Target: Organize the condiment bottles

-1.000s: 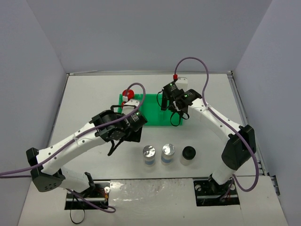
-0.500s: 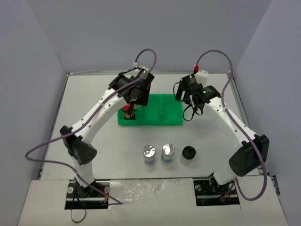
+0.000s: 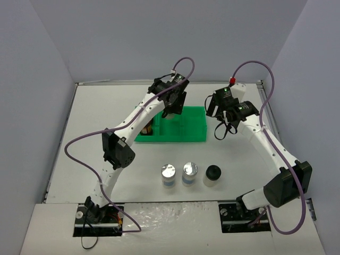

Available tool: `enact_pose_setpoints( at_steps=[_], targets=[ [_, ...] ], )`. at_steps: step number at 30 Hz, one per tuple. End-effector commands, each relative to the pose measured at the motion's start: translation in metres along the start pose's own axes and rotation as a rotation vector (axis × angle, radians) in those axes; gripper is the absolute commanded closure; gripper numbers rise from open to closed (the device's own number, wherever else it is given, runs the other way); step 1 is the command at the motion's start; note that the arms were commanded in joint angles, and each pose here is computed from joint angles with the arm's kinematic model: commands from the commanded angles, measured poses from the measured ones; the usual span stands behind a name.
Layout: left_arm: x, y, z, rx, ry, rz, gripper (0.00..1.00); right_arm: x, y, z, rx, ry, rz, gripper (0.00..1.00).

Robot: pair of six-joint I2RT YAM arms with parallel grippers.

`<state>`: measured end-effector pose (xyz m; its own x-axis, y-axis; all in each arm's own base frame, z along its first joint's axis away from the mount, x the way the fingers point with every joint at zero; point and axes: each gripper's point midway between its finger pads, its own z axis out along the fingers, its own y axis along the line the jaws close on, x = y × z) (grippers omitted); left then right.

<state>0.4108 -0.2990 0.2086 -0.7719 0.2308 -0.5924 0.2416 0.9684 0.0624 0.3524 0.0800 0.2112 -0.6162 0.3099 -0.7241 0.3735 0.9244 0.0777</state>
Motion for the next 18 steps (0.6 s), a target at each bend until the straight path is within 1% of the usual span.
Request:
enact_pose_setpoints(
  at_steps=[1,12,18],
  targets=[
    [-0.026,0.002,-0.007,0.043,-0.094,-0.033,1.0,-0.012,-0.003,-0.011,-0.019,-0.047,0.035,0.06],
    [-0.014,-0.005,0.041,0.064,-0.034,-0.032,1.0,-0.005,-0.009,-0.012,-0.012,-0.039,0.038,0.05],
    [-0.009,-0.005,0.058,0.063,-0.009,-0.033,1.0,-0.006,-0.01,-0.013,-0.013,-0.044,0.042,0.05]
  ],
)
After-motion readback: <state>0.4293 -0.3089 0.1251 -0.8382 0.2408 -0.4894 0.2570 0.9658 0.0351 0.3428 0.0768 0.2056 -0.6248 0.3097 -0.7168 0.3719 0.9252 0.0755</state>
